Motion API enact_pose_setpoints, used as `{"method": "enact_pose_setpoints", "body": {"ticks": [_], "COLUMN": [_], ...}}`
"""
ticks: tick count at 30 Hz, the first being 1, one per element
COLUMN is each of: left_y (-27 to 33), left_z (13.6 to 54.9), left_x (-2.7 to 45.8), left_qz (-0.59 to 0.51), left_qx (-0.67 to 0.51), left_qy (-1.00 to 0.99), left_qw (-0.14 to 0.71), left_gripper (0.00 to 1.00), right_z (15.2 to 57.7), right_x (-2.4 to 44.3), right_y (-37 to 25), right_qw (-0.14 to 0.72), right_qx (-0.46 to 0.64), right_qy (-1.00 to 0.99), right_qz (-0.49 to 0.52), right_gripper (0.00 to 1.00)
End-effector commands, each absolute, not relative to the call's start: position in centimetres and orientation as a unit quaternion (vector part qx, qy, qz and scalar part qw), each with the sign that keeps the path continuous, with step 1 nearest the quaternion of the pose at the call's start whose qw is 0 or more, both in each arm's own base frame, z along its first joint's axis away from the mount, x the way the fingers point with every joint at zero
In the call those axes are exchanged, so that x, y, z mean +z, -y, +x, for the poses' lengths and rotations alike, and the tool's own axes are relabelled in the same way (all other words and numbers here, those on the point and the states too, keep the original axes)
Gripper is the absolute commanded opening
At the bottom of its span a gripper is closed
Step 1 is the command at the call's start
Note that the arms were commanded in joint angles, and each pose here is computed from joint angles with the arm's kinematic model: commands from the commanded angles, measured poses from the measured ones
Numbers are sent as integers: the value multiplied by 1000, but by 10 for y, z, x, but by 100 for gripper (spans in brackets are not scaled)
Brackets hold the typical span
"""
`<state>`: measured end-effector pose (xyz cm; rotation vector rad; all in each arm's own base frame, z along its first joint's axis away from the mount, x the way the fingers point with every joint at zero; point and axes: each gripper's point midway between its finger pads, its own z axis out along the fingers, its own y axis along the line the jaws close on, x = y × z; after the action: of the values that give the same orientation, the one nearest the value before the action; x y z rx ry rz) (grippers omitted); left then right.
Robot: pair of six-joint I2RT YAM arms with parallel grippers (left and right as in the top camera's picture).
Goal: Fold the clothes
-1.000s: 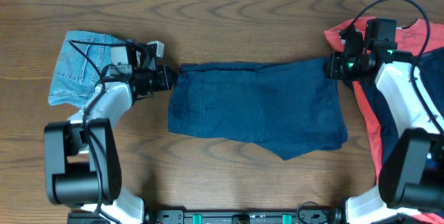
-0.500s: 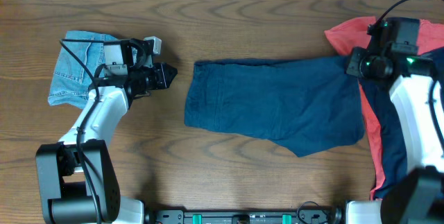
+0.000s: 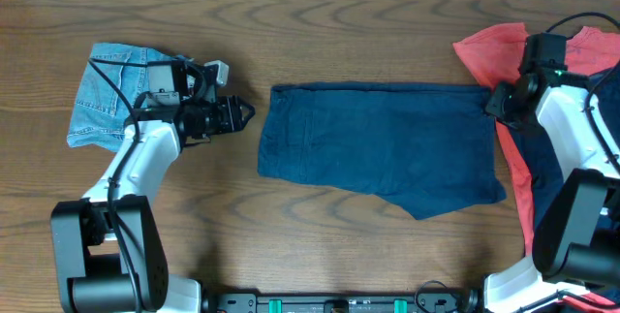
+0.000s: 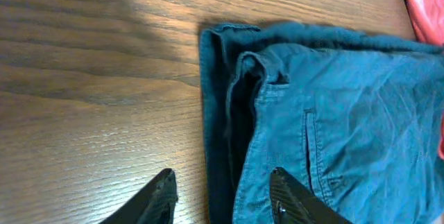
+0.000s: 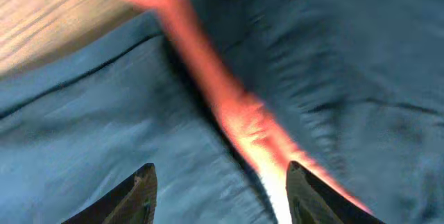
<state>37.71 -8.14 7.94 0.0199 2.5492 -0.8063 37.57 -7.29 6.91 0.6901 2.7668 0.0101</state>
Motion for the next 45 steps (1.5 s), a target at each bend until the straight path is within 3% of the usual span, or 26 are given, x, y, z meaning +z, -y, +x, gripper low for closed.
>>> {"method": "enact_pose_setpoints", "body": {"ticks": [1,5,14,16,18,20,27,34,37,39,42,45], "left_y": [103,128,137,130,115,101,62,15,14,15,17,18], "left_z": [372,363,348,347,346,342,342,346,348,348,346,342], "left_x": [81,72,16,4,-9,-18,-20,13,35,46,55,55], "left_qz": [54,92,91,82,52,31,-40,-117,-115,-113,-108,-109], "left_qx": [-301,-297,-270,-249,-207,-170,-130,-153,-183,-185,-186,-186], "left_qy": [-924,-927,-949,-957,-971,-980,-987,-974,-966,-964,-964,-965], "left_qw": [229,211,138,127,112,99,90,119,142,153,160,153], "left_gripper": [51,58,59,40,12,6,6,7,17,29,40,42], "right_z": [381,371,345,341,338,336,323,291,275,269,273,278], "right_x": [104,117,112,111,109,107,87,65,47,31,7,-8], "right_y": [19,-21,-57,-64,-70,-75,-51,-94,-109,-107,-86,-60], "right_qw": [174,163,117,109,103,96,52,16,6,3,19,39], "right_qx": [143,227,233,232,226,221,117,217,239,216,147,85], "right_qy": [-967,-959,-965,-966,-967,-969,-990,-976,-969,-975,-989,-991], "right_qz": [120,55,-33,-41,-51,-52,52,-34,-64,-51,25,98], "right_gripper": [57,59,59,59,57,54,51,46,53,52,20,8]}}
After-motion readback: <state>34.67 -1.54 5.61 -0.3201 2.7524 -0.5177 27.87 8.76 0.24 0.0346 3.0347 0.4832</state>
